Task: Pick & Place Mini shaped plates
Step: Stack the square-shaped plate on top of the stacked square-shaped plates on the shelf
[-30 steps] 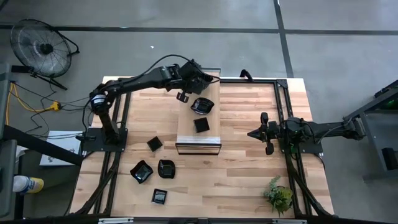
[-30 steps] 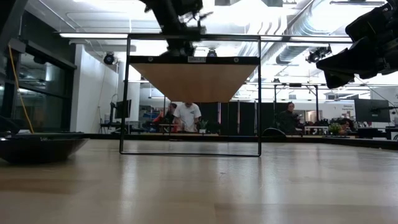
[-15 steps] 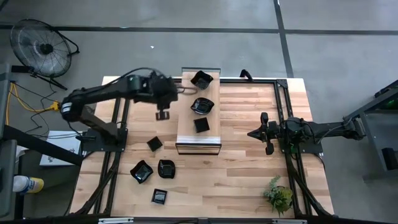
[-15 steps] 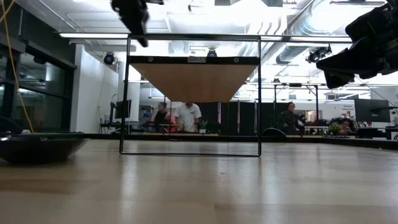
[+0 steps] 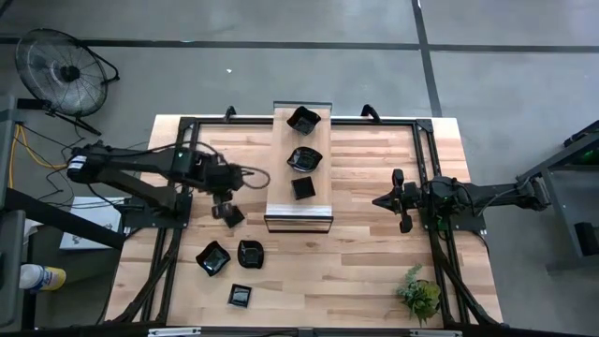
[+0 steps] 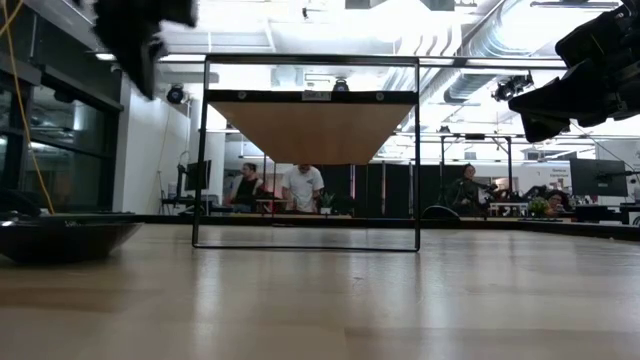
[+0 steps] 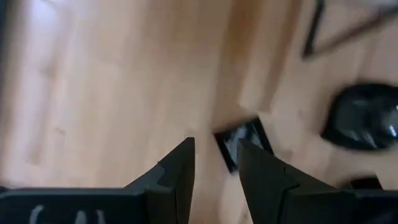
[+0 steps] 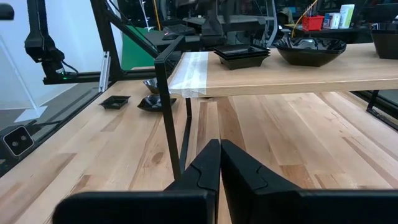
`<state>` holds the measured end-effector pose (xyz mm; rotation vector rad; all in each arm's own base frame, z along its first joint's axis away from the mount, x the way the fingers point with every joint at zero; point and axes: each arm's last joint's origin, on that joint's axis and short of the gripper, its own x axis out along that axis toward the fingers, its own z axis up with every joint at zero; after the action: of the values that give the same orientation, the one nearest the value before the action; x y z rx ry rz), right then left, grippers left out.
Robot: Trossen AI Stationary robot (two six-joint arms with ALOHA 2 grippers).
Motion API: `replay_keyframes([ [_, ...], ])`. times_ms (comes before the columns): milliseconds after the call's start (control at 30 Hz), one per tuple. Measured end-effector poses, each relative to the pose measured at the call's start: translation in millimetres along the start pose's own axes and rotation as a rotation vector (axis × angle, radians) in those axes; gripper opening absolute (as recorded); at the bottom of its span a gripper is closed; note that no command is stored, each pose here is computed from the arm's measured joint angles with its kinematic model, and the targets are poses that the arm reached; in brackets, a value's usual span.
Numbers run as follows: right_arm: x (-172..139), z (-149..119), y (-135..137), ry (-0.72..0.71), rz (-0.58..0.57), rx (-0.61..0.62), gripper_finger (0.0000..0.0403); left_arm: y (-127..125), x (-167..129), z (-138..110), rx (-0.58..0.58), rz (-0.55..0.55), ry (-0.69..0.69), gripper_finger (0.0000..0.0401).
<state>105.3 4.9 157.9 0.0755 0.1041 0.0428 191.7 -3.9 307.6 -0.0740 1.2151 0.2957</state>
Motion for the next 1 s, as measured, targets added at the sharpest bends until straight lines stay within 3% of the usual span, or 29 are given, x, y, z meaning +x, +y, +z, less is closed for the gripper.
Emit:
replay_keyframes([
  [200,0.0,0.0,0.0,0.0,-0.001,0.0,0.0008,-7.9,26.3,-29.8,-0.021,-0.089,0.088,0.0115],
  [533,0.0,0.0,0.0,0.0,0.0,0.0,0.0005,-20.3,89.9,-57.9,-0.05,-0.308,-0.037,0.0115],
  [700,0.0,0.0,0.0,0.0,-0.001,0.0,0.0007,-17.4,102.8,-73.2,-0.132,-0.273,-0.011,0.0115],
  [1000,0.0,0.0,0.0,0.0,0.0,0.0,0.0009,-8.5,102.8,-84.7,-0.262,-0.116,-0.001,0.0115],
])
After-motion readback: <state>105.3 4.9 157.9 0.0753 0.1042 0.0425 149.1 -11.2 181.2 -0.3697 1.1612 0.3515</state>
